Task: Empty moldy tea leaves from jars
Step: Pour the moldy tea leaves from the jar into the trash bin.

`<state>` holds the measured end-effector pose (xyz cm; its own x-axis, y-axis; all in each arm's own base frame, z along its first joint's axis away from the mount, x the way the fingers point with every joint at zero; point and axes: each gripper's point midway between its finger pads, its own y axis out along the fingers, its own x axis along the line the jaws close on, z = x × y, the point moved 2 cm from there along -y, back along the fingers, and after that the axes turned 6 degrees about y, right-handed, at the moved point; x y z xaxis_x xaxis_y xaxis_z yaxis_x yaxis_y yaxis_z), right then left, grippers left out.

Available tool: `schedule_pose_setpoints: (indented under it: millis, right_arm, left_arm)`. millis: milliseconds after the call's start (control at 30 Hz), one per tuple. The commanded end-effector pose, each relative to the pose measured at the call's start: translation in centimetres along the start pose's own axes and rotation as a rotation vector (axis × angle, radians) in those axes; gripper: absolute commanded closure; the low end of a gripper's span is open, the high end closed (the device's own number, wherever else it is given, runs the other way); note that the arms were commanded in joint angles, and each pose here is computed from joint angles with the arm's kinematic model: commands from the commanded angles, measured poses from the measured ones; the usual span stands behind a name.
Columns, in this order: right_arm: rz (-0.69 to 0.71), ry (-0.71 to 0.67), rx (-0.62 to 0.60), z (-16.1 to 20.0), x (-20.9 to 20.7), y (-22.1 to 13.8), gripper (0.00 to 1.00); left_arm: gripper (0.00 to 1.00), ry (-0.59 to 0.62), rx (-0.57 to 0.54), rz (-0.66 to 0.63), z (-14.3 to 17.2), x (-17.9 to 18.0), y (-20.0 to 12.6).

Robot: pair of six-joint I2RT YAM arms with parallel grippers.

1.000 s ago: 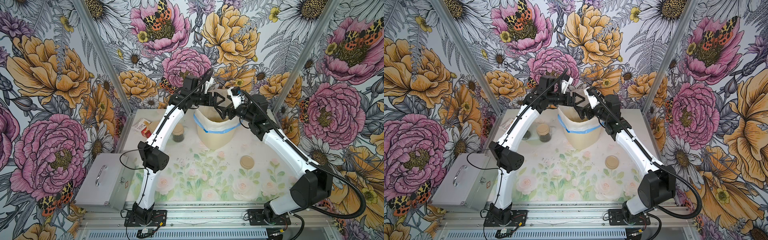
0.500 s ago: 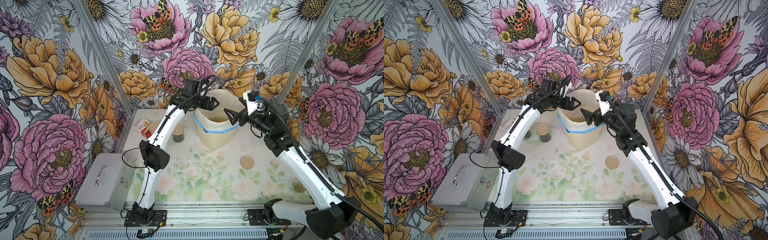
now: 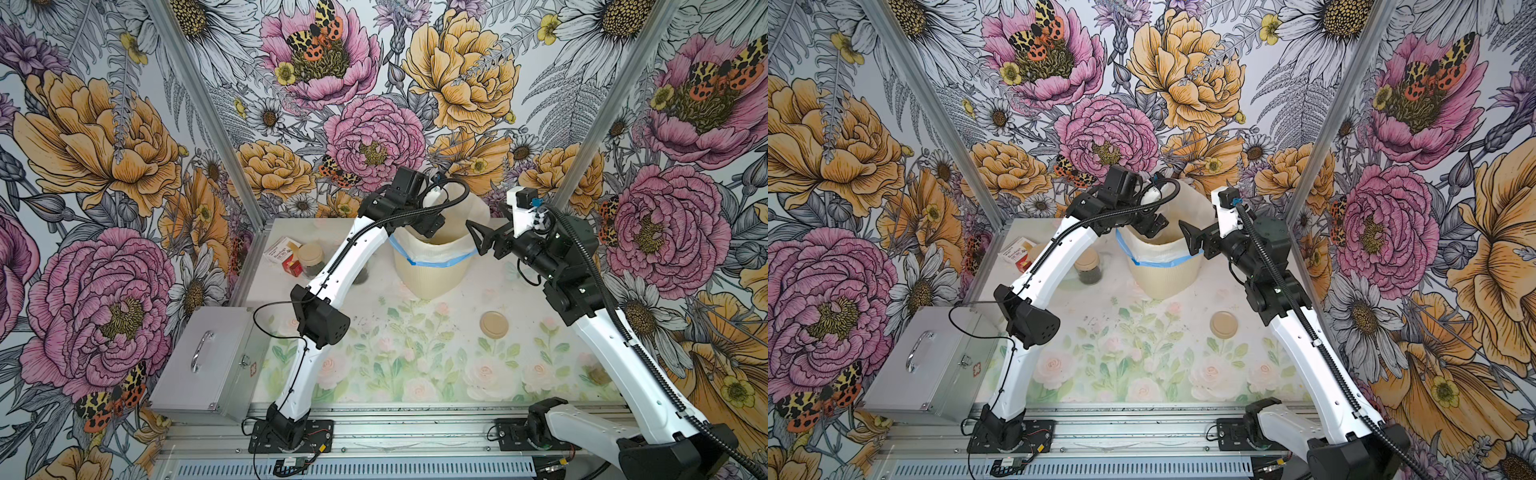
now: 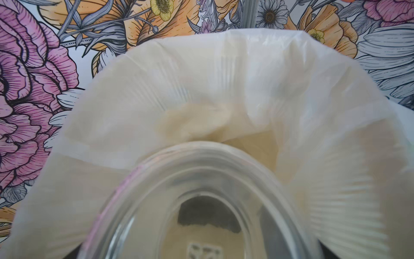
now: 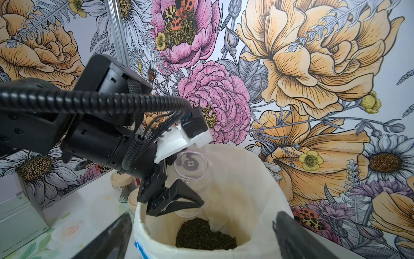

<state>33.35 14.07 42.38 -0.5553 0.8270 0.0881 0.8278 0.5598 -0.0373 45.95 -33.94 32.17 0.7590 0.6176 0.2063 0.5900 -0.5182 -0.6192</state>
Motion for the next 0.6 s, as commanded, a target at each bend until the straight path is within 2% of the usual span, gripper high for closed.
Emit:
schedule_pose_setpoints:
  millis: [0, 100, 167, 200, 300, 333, 433, 533, 567]
  right_arm:
    - [0.017, 0.022, -0.006, -0.2, -0.2, -0.5, 0.00]
    - [0.015, 0.025, -0.005, -0.2, -0.2, -0.6, 0.00]
    - [0.018, 0.029, -0.007, -0.2, -0.2, -0.8, 0.00]
    - [0.019, 0.030, -0.009, -0.3, -0.2, -0.9, 0.01]
    - [0.027, 0.027, -0.008, -0.2, -0.4, -1.0, 0.00]
    - [0.029, 0.031, -0.007, -0.2, -0.5, -1.0, 0.00]
    - [0.025, 0.037, -0.012, -0.4, -0.4, -1.2, 0.00]
    - [0.033, 0.035, -0.011, -0.4, -0.5, -1.3, 0.00]
    - [0.035, 0.035, -0.012, -0.4, -0.5, -1.3, 0.00]
  left_arm:
    - [0.45, -0.017, -0.082, -0.045, -1.9, 1.8, -1.4]
    - [0.44, 0.026, -0.084, -0.048, -2.2, 1.2, -1.6]
    - [0.46, -0.052, -0.113, -0.055, -2.4, 2.9, -2.3]
    - [0.46, -0.059, -0.132, -0.029, -2.9, 2.5, -2.3]
    - [0.41, 0.109, -0.076, -0.059, -2.8, -0.9, -1.0]
    - [0.42, 0.093, -0.059, -0.081, -2.5, -0.5, -0.9]
    - [0.48, -0.084, -0.105, -0.015, -2.2, 1.8, -1.2]
    - [0.45, -0.025, -0.108, -0.011, -2.9, 0.1, -0.8]
    - [0.45, -0.052, -0.127, 0.005, -3.2, 0.1, -1.0]
